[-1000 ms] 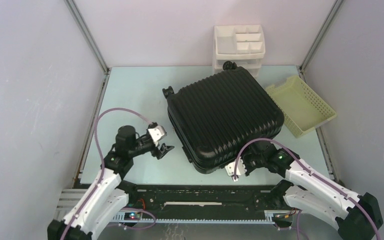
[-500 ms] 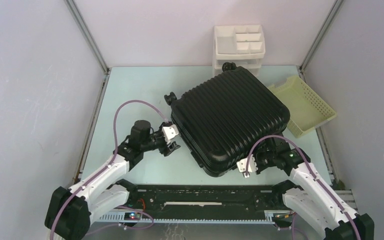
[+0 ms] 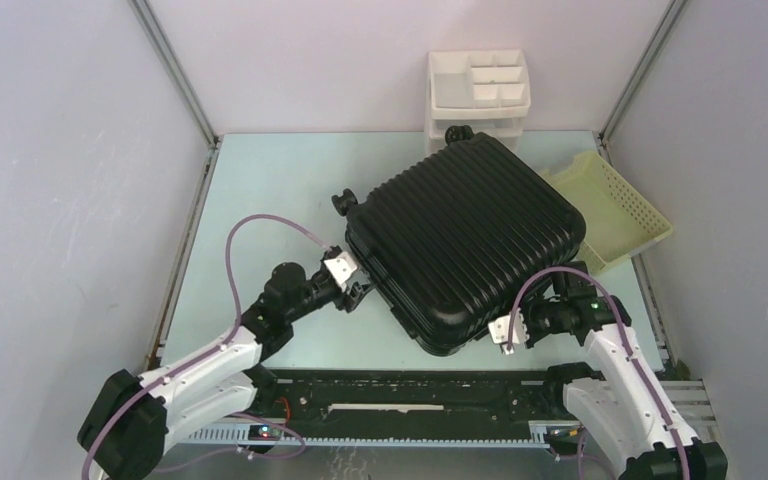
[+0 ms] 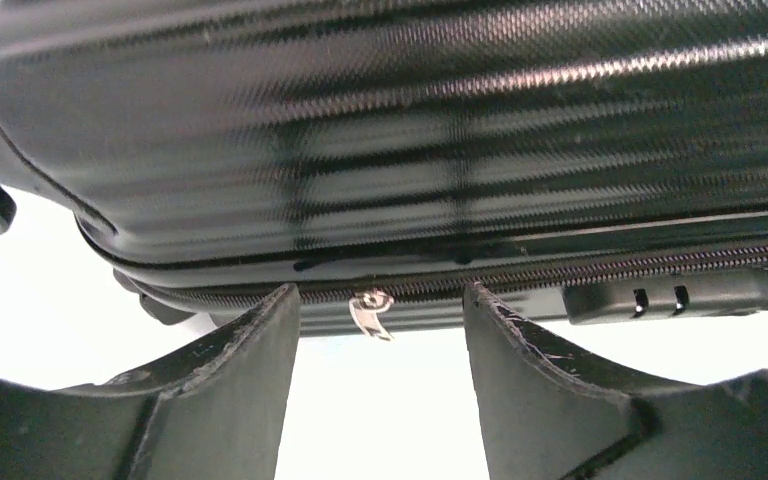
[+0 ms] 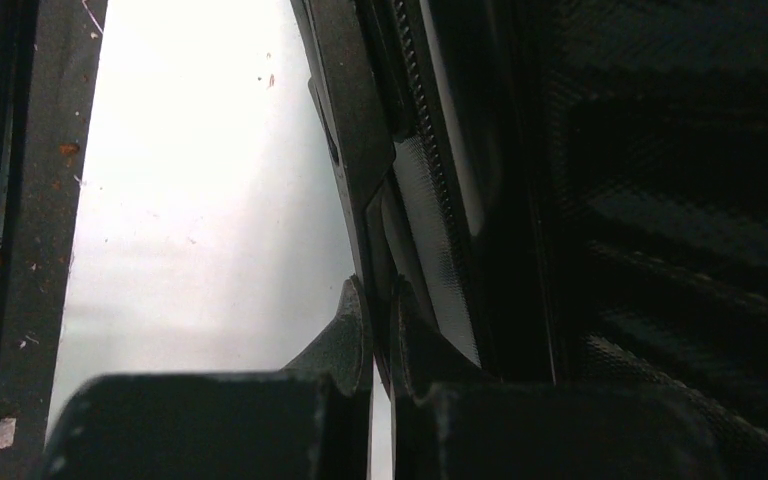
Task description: Open, take out, and arrange the luggage
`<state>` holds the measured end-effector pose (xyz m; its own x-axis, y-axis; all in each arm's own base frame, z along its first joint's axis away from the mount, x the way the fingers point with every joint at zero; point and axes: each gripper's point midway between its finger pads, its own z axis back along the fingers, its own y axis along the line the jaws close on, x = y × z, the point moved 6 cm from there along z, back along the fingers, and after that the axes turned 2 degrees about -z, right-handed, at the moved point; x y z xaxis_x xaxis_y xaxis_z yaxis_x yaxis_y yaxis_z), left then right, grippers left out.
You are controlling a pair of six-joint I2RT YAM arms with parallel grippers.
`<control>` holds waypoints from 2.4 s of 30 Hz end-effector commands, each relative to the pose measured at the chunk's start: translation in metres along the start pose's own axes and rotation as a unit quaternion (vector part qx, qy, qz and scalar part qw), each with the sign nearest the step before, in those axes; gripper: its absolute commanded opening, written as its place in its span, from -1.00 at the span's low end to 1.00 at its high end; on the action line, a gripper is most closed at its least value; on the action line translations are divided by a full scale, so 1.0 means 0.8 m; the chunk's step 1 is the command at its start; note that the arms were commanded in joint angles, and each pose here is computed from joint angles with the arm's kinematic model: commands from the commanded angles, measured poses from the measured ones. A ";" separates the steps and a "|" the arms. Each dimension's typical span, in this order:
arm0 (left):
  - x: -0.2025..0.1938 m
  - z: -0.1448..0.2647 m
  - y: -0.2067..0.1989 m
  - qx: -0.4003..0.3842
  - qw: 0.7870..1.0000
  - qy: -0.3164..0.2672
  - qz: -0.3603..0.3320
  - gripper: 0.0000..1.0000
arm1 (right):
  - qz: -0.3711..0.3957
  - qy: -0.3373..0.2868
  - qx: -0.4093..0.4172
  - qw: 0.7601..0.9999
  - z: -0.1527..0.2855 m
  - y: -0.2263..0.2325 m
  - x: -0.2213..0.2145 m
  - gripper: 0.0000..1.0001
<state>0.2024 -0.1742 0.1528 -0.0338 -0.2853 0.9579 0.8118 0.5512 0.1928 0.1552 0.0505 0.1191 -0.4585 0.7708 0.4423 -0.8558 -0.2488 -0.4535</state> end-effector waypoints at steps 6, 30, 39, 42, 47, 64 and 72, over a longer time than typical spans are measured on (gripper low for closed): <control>-0.029 0.021 -0.012 0.069 0.995 -0.059 0.047 0.34 | -0.042 0.012 0.033 0.998 0.015 0.021 -0.008 -1.00; -0.008 -0.038 0.008 0.050 0.996 -0.073 0.000 0.08 | -0.071 -0.004 0.058 0.996 0.016 0.038 -0.010 -1.00; 0.002 -0.041 -0.001 0.023 0.994 -0.103 0.021 -0.63 | -0.077 -0.011 0.061 0.995 0.014 0.038 -0.009 -1.00; -0.001 -0.036 0.000 0.035 0.993 -0.107 0.029 -0.96 | -0.077 -0.012 0.062 0.995 0.013 0.037 -0.010 -1.00; -0.012 -0.028 0.009 0.068 0.993 -0.090 0.046 -1.00 | -0.077 -0.008 0.062 0.995 0.013 0.037 -0.011 -1.00; -0.017 -0.016 0.102 0.235 0.955 -0.038 0.175 -1.00 | -0.079 -0.002 0.060 0.995 0.014 0.036 -0.014 -1.00; -0.016 -0.020 0.133 0.320 0.923 -0.027 0.210 -1.00 | -0.082 -0.001 0.062 0.995 0.013 0.038 -0.015 -1.00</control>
<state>0.2547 -0.1534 0.1166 0.2861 -0.0344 0.9576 0.5350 0.8348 -0.1299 0.1508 0.0411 0.1159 -0.4566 0.7350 0.5014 -0.8709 -0.2539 -0.4208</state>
